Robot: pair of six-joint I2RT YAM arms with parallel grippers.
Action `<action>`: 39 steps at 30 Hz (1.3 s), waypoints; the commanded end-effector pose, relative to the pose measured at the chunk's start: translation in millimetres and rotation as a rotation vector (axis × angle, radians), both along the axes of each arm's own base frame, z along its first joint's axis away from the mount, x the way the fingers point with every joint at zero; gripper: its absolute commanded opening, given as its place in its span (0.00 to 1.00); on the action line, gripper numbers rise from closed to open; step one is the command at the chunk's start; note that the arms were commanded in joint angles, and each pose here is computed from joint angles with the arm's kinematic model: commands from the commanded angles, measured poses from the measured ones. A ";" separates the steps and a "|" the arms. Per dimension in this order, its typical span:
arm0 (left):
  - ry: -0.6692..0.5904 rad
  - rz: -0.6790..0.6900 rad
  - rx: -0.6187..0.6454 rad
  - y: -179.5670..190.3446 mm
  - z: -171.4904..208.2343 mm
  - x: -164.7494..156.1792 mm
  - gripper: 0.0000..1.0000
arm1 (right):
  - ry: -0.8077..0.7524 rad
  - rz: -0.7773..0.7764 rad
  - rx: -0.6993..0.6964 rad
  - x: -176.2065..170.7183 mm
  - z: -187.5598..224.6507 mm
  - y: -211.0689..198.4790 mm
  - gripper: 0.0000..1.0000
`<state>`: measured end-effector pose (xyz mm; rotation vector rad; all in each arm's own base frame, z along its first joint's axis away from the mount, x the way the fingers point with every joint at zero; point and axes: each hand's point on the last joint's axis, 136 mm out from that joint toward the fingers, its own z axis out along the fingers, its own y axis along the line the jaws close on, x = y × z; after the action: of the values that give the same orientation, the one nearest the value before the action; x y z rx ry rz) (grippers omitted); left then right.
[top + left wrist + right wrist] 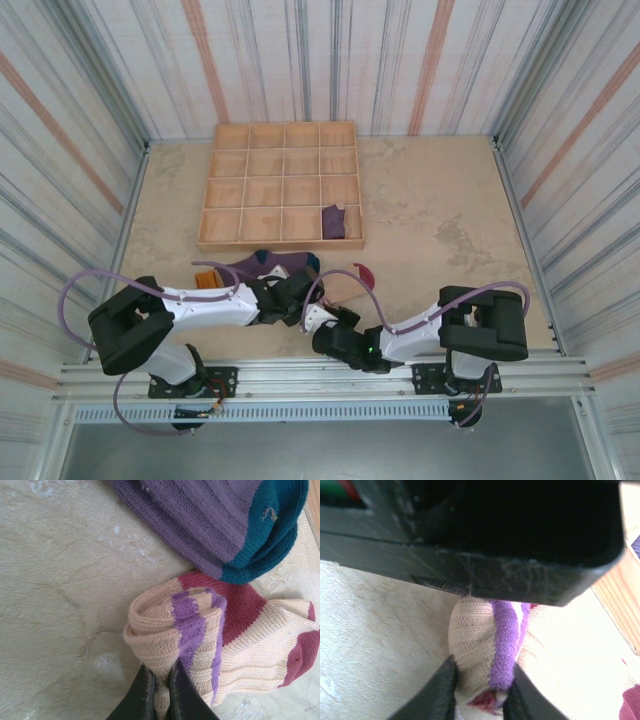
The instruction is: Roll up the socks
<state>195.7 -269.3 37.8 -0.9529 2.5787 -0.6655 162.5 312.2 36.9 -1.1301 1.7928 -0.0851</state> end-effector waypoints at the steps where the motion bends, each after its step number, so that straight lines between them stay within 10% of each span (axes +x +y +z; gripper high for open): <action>1: 0.012 -0.038 -0.024 -3.6 4.1 -7.5 0.00 | 0.023 -0.015 0.021 7.2 1.2 6.2 0.16; 10: 0.001 -0.034 -0.055 -0.6 4.5 -5.9 0.00 | 0.215 -0.062 0.135 10.6 -11.3 -7.8 0.00; 16: -0.042 -0.013 -0.090 4.7 14.3 -2.3 0.49 | 0.480 -0.151 0.312 12.7 -22.2 -29.8 0.00; 25: -0.121 -0.050 -0.079 21.2 38.9 13.0 0.64 | 0.733 -0.258 0.422 11.3 -46.7 -48.7 0.00; 39: -0.149 -0.798 -0.158 -26.1 67.6 56.6 0.66 | 0.867 -0.271 0.506 3.0 -52.7 -60.9 0.00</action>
<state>269.4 -264.1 94.6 -0.3635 2.6757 -0.9487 199.9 282.1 34.5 -0.5288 2.2706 0.8463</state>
